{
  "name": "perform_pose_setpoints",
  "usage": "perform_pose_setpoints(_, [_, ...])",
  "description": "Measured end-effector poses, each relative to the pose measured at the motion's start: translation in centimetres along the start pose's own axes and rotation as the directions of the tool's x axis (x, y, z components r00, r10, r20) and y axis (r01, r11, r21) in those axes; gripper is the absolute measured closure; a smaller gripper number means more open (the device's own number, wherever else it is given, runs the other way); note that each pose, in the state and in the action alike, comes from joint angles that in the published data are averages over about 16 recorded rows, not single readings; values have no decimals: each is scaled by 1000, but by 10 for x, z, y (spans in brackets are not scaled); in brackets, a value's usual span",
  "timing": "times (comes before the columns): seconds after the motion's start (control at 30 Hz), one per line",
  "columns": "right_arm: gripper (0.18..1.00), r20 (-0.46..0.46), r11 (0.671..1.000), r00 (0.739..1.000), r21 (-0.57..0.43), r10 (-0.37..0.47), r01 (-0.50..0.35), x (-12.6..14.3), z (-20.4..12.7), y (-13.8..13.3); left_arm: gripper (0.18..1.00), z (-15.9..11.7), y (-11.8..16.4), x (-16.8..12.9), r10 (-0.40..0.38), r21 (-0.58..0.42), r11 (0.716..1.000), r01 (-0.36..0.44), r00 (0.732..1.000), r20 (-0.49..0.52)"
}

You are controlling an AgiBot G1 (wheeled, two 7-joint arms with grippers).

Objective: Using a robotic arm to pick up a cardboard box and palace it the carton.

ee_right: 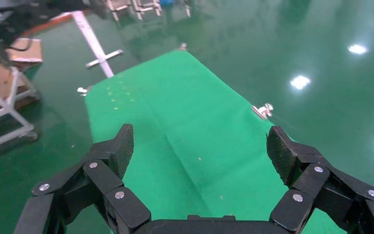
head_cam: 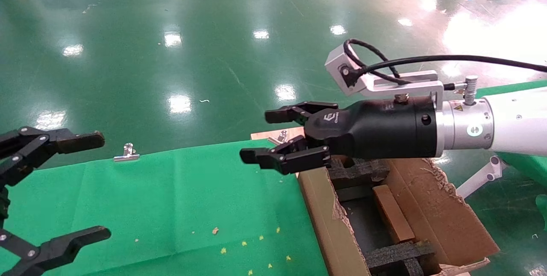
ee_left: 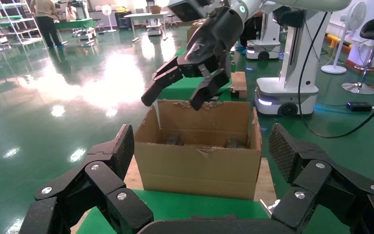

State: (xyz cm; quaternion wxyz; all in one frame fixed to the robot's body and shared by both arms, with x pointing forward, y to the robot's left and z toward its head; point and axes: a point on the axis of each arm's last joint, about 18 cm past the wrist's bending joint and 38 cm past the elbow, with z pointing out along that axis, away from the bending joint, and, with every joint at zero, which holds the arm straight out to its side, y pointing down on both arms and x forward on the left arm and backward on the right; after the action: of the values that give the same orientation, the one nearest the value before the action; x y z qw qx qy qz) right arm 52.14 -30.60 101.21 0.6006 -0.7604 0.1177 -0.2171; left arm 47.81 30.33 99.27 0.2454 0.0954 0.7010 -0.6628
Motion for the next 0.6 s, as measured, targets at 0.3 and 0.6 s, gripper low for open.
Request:
perform_pose_setpoints(0.3, [178,100,991,988,80,-119,112,-18,3,-1,184,0,0,0,0,0,1000,0,1000,0])
perform_pose_setpoints(0.6, [178,154,963,961,175,-231,203,-32,-2,3,184,0,0,0,0,0,1000,0,1000,0])
